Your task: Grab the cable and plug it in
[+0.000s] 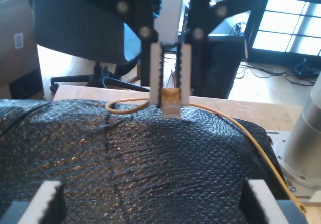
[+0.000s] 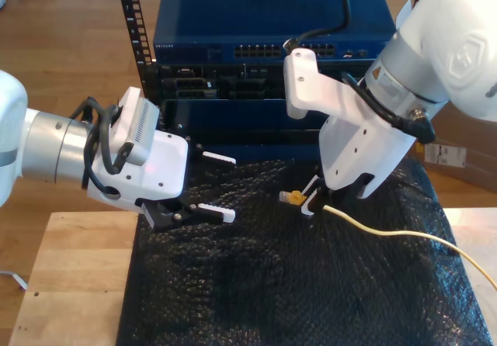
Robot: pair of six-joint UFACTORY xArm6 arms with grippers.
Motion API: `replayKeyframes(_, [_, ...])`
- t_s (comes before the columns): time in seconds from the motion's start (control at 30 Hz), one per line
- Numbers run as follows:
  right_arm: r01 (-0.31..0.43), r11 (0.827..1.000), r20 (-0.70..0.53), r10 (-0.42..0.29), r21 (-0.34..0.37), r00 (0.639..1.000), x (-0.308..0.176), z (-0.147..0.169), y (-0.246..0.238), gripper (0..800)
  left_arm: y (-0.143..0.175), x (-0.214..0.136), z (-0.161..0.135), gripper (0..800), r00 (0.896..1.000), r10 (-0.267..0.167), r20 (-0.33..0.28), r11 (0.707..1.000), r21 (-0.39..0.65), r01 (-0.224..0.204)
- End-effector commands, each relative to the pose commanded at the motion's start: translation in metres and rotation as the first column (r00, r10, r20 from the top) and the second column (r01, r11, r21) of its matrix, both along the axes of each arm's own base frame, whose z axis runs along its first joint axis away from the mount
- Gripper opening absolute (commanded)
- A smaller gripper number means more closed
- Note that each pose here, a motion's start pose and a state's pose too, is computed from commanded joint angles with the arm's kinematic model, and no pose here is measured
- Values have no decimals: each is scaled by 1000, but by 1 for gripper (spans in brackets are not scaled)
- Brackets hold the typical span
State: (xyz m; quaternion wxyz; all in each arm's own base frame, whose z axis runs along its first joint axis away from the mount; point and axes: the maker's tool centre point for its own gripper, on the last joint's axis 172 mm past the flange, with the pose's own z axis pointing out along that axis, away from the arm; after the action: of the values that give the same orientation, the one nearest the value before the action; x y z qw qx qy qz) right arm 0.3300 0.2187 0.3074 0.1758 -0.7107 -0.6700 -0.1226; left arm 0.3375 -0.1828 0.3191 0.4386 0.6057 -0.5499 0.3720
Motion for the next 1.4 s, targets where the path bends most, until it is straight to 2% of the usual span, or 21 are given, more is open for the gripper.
replayKeyframes(0.17, [-4,1000,1,4,2,1000,-1,0,2,6,-4,2,1,799,1000,2,-5,1000,-18,-2])
replayKeyframes(0.33, [-3,1000,3,3,4,1000,0,1,2,6,-29,-10,5,798,998,-60,-2,998,-28,60])
replayKeyframes(0.47, [-1,1000,4,1,4,1000,0,1,2,6,-39,-14,5,789,997,-80,-8,996,-30,80])
replayKeyframes(0.67, [-1,1000,2,1,4,1000,0,1,2,6,-43,-13,7,679,997,-77,-11,996,-41,76])
replayKeyframes(1.07, [-6,1000,3,6,6,1000,-1,1,5,6,-44,-15,2,568,996,-81,-27,995,-56,80])
replayKeyframes(1.4, [-16,999,-4,16,35,1000,-4,3,12,6,-44,-15,-2,563,996,-88,-30,994,-61,86])
